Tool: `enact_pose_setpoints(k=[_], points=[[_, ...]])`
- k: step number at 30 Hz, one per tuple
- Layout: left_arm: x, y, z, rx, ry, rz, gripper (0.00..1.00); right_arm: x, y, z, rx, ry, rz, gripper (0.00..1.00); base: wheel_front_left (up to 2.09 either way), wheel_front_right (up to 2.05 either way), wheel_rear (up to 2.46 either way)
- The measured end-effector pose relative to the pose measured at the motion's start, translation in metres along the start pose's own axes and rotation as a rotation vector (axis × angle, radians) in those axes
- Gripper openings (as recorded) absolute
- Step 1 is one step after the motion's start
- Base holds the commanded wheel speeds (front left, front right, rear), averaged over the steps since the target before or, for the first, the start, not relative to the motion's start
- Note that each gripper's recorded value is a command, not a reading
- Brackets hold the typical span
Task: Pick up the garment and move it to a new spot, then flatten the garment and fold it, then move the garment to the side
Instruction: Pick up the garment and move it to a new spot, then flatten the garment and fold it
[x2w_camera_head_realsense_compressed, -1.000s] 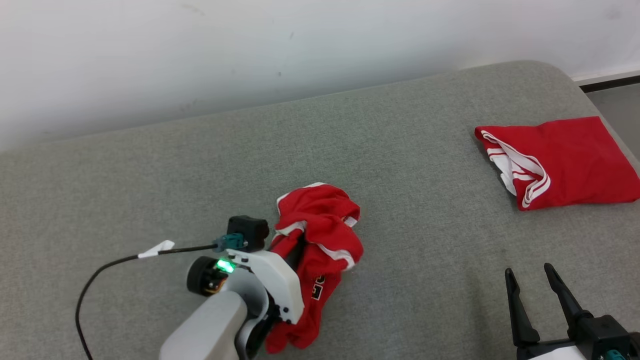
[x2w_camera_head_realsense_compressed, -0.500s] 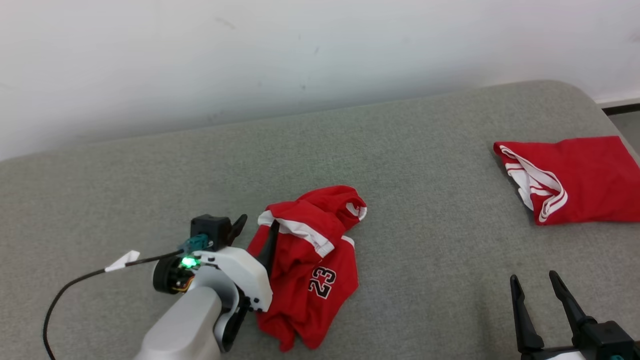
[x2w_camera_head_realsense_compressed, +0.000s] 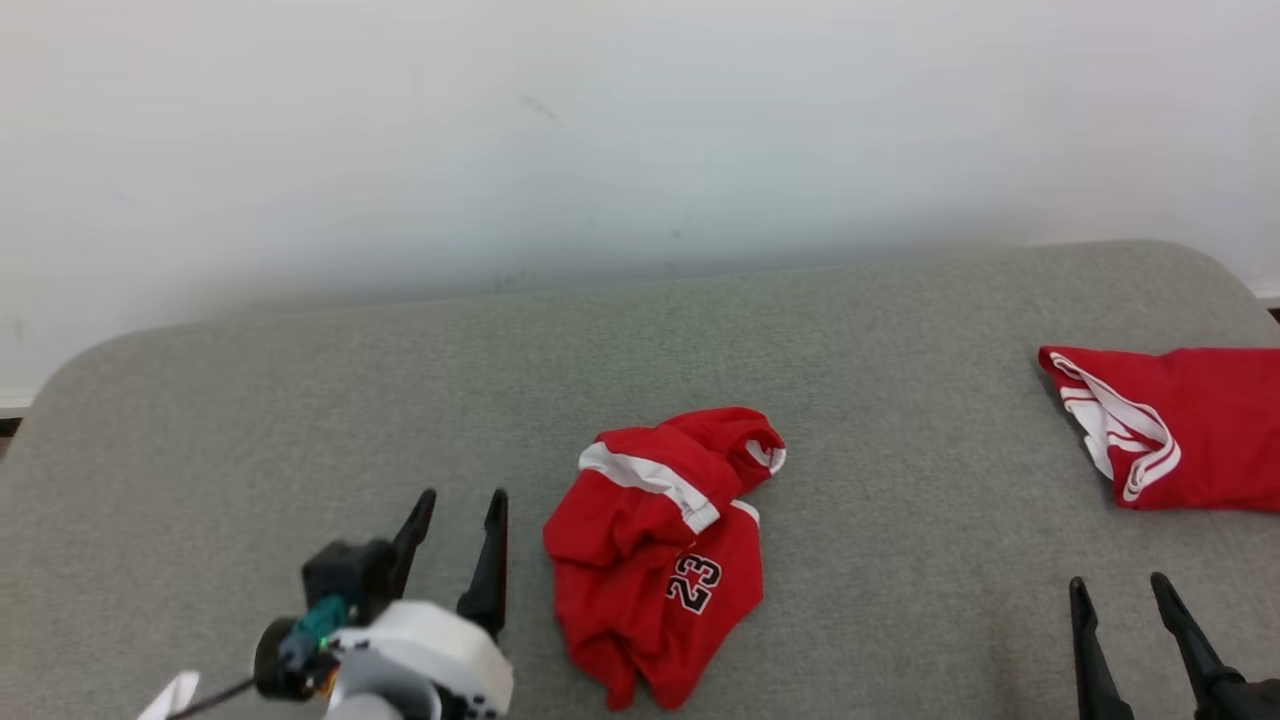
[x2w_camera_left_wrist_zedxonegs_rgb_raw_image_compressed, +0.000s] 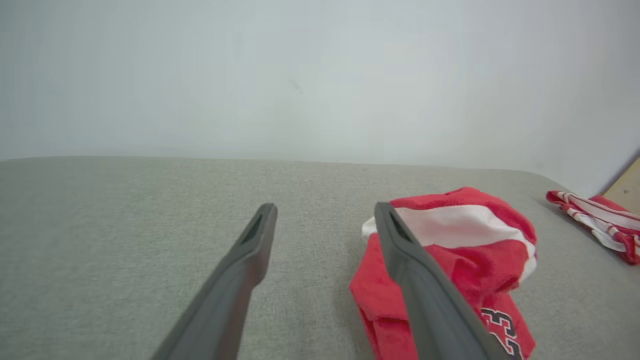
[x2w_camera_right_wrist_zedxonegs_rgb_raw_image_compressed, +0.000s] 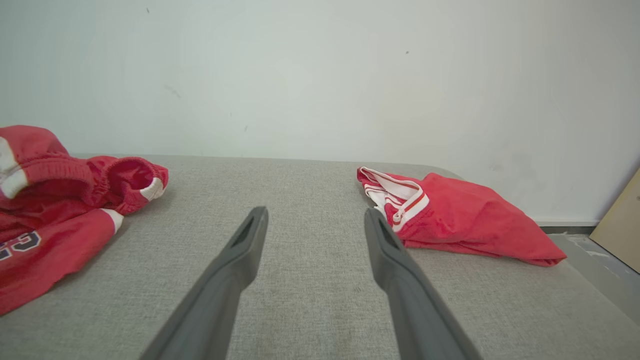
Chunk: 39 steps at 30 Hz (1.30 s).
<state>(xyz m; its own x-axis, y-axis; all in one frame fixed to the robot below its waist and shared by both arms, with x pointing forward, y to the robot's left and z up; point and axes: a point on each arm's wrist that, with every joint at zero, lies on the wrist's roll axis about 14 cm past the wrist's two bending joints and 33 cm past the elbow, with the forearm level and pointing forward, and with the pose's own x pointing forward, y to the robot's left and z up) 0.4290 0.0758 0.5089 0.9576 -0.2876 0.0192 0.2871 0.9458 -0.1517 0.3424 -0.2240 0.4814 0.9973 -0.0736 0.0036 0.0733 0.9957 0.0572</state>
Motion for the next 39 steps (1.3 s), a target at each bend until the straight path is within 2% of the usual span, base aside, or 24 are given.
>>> enact_pose_setpoints(k=[11, 21, 39], points=[[-0.075, 0.039, -0.008, 0.031, -0.021, 0.167, 1.0, 0.0, 0.014, 0.001, -0.026, -0.005, 0.049, 1.0, 0.0, 0.0, 0.0], [-0.119, 0.062, -0.009, 0.031, -0.04, 0.283, 1.0, -0.001, 0.036, -0.01, -0.023, 0.029, 0.119, 1.0, 0.0, 0.0, 0.0], [-0.123, 0.066, -0.011, 0.03, -0.042, 0.269, 1.0, -0.007, 0.042, -0.018, -0.013, 0.054, 0.135, 1.0, 0.0, 0.0, 0.0]])
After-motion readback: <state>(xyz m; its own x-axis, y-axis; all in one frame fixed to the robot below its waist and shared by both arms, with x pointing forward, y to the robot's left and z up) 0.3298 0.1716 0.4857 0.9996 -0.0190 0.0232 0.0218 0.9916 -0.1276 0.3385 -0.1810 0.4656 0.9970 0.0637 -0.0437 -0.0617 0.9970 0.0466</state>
